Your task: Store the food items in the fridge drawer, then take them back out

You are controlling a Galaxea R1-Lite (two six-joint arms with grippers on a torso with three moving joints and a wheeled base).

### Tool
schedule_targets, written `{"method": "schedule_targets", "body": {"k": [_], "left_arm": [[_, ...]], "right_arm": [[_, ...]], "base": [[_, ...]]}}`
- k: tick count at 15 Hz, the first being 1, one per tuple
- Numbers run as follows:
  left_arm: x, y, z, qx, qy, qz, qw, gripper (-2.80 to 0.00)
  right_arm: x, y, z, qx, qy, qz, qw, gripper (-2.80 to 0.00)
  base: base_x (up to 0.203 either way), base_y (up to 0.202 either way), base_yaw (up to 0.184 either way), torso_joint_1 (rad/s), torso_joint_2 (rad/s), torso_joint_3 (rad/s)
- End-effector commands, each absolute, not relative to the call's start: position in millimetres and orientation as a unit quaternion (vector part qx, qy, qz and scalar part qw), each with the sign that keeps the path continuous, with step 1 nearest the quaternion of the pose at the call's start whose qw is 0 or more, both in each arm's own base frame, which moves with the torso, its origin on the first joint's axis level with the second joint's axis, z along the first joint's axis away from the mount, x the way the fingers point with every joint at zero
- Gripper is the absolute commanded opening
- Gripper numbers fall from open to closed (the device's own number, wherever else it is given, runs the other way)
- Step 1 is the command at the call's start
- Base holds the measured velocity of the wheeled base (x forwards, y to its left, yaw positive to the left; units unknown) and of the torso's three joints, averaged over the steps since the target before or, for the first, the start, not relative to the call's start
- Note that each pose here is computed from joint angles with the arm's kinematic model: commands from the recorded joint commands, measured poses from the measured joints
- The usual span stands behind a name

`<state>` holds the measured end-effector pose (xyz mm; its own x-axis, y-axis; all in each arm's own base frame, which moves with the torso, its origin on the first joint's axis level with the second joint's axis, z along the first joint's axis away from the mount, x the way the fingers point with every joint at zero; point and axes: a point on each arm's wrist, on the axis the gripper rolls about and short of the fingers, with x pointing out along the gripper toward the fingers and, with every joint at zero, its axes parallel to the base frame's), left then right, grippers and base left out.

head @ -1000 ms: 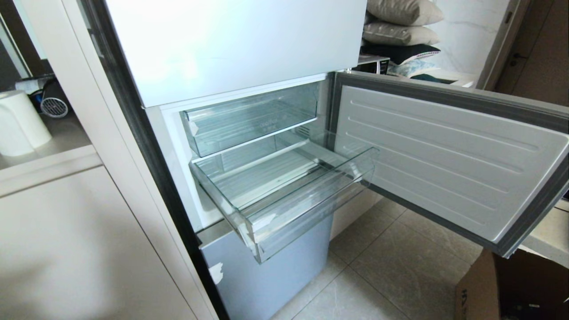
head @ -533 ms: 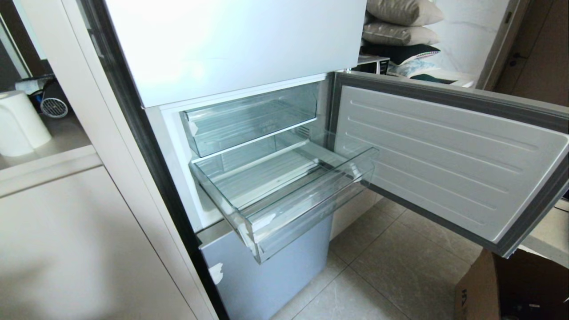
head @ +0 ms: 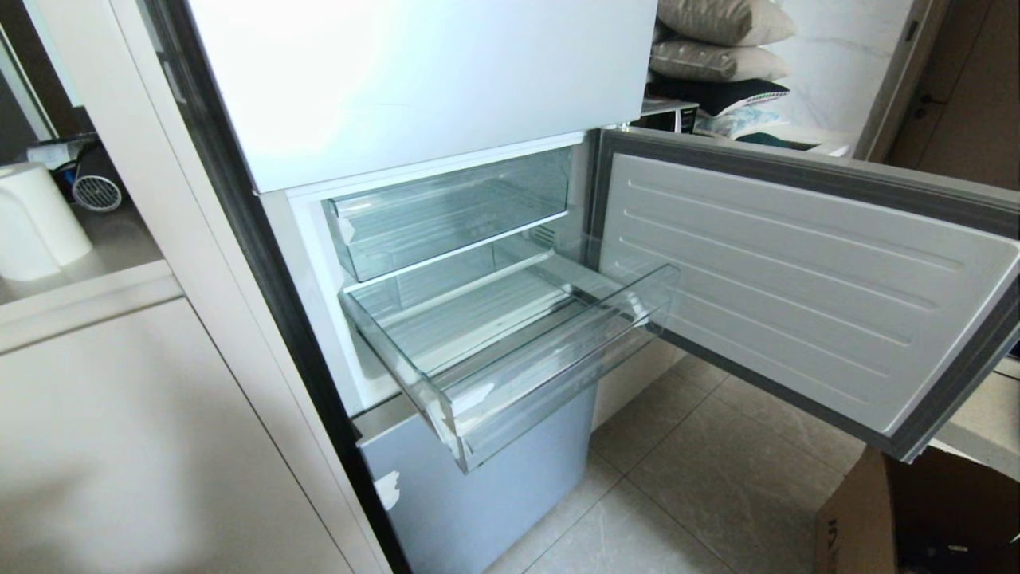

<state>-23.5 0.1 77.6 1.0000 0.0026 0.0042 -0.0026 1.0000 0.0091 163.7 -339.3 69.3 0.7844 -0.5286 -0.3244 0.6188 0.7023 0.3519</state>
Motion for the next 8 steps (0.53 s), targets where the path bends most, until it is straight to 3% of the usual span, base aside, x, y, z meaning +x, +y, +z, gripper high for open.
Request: {"method": "schedule_targets", "body": {"k": [1, 8], "left_arm": [[-23.5, 0.1, 77.6, 0.005, -0.002, 0.002, 1.0, -2.8], [-23.5, 0.1, 77.6, 0.005, -0.002, 0.002, 1.0, -2.8]], "right_arm": [[167.8, -343.3, 62.5, 0.229, 0.102, -0.309, 0.918, 0.0], [167.0, -341.9, 67.2, 0.224, 0.098, -0.308, 0.919, 0.0]], "base": [[0.0, 0.0, 0.0, 0.0, 0.0, 0.0], [0.0, 0.0, 0.0, 0.0, 0.0, 0.0]]}}
